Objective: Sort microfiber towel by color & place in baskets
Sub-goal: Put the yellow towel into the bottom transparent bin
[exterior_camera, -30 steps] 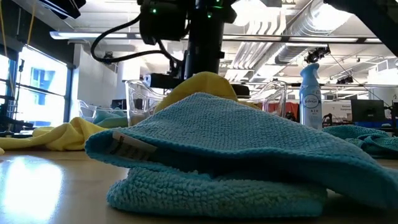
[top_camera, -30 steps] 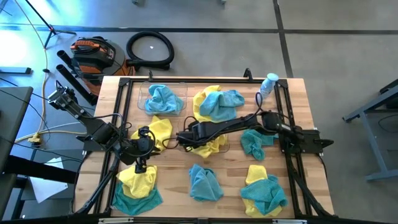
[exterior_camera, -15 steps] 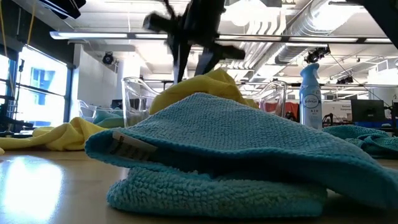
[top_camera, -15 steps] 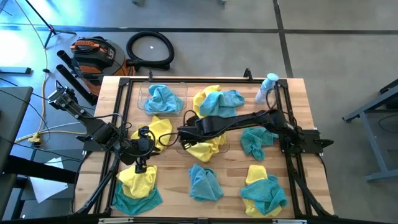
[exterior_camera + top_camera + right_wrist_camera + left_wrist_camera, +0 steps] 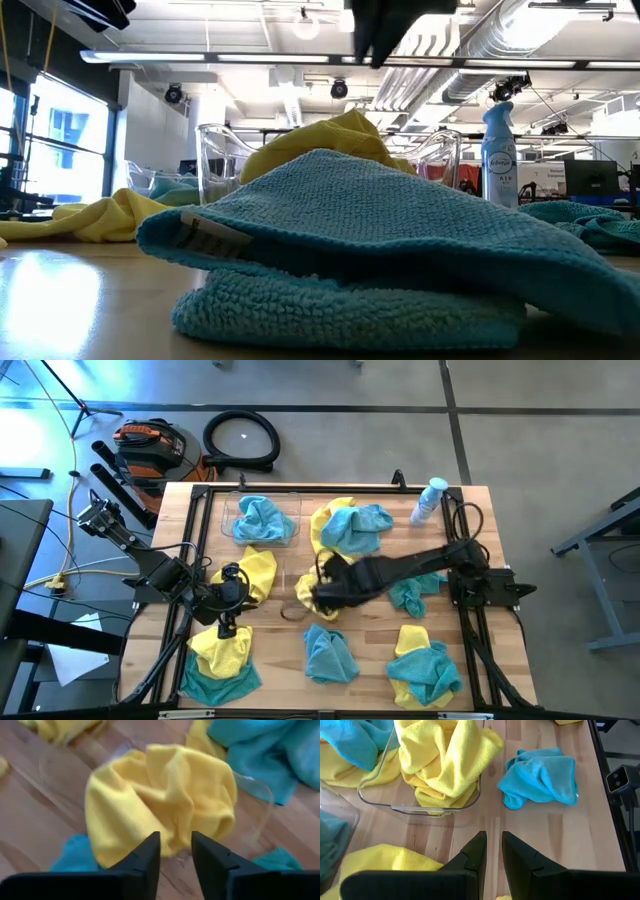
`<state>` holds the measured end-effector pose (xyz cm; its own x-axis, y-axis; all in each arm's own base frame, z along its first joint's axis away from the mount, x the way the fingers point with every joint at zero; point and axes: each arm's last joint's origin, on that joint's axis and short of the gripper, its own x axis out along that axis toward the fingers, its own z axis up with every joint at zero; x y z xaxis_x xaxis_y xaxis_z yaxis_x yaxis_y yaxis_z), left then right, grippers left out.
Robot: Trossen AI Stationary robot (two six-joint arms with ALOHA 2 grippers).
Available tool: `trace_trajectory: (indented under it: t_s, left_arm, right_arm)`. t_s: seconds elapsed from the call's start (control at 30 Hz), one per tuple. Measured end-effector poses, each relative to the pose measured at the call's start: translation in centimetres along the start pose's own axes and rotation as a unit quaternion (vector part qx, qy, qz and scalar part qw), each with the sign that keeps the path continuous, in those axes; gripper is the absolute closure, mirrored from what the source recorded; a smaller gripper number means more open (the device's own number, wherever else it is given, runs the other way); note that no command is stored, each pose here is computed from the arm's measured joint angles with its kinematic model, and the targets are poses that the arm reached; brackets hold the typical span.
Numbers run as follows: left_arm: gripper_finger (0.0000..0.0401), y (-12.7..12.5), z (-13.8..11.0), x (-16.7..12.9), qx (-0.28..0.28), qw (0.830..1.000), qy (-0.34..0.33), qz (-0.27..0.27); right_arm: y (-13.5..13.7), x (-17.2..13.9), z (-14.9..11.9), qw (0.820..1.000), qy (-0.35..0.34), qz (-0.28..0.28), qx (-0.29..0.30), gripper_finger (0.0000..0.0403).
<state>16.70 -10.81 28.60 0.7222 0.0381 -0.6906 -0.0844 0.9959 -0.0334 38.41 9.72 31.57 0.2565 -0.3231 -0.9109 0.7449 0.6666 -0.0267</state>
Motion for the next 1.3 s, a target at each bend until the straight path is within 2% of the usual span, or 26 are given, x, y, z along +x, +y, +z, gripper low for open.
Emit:
trace_trajectory:
  t_s: [0.1,0.27,0.43,0.6,0.8,0.9,1.0,1.07,1.13,1.3]
  left_arm:
    - [0.0355,0.0,0.0,0.0,-0.013,1.000,0.000,0.000]
    - [0.0355,0.3,0.2,0.1,-0.089,0.996,-0.015,0.025]
    - [0.0355,1.2,0.6,0.5,-0.133,0.990,-0.021,0.045]
    - [0.0349,2.5,1.2,1.0,-0.227,0.971,-0.032,0.073]
    - [0.0295,4.4,1.7,2.0,-0.282,0.951,-0.030,0.122]
    - [0.0253,5.3,1.4,2.9,-0.272,0.948,0.001,0.167]
    - [0.0220,6.0,0.5,4.0,-0.218,0.951,0.069,0.210]
    - [0.0206,6.2,0.0,5.0,-0.197,0.946,0.114,0.231]
    - [0.0199,6.4,-0.3,6.1,-0.205,0.935,0.148,0.248]
    - [0.0197,7.1,-1.1,9.3,-0.269,0.897,0.212,0.278]
  right_arm:
    - [-0.4,-1.0,-2.0,1.000,-0.009,-0.005,-0.005,0.0337]
    - [-2.8,-2.4,-5.1,1.000,-0.025,-0.011,0.010,0.0396]
    - [-6.4,-2.8,-8.4,0.997,-0.041,0.033,0.047,0.0394]
    - [-10.6,-2.0,-11.2,0.989,-0.063,0.094,0.095,0.0401]
    - [-14.6,-0.4,-13.2,0.979,-0.070,0.145,0.124,0.0399]
    - [-16.2,0.0,-13.8,0.976,-0.073,0.160,0.128,0.0399]
    - [-17.6,0.5,-14.4,0.977,-0.071,0.163,0.121,0.0399]
    - [-18.4,0.6,-14.7,0.977,-0.069,0.169,0.113,0.0399]
    - [-19.0,0.8,-14.9,0.977,-0.067,0.173,0.104,0.0399]
    - [-20.2,1.2,-15.5,0.978,-0.068,0.179,0.085,0.0399]
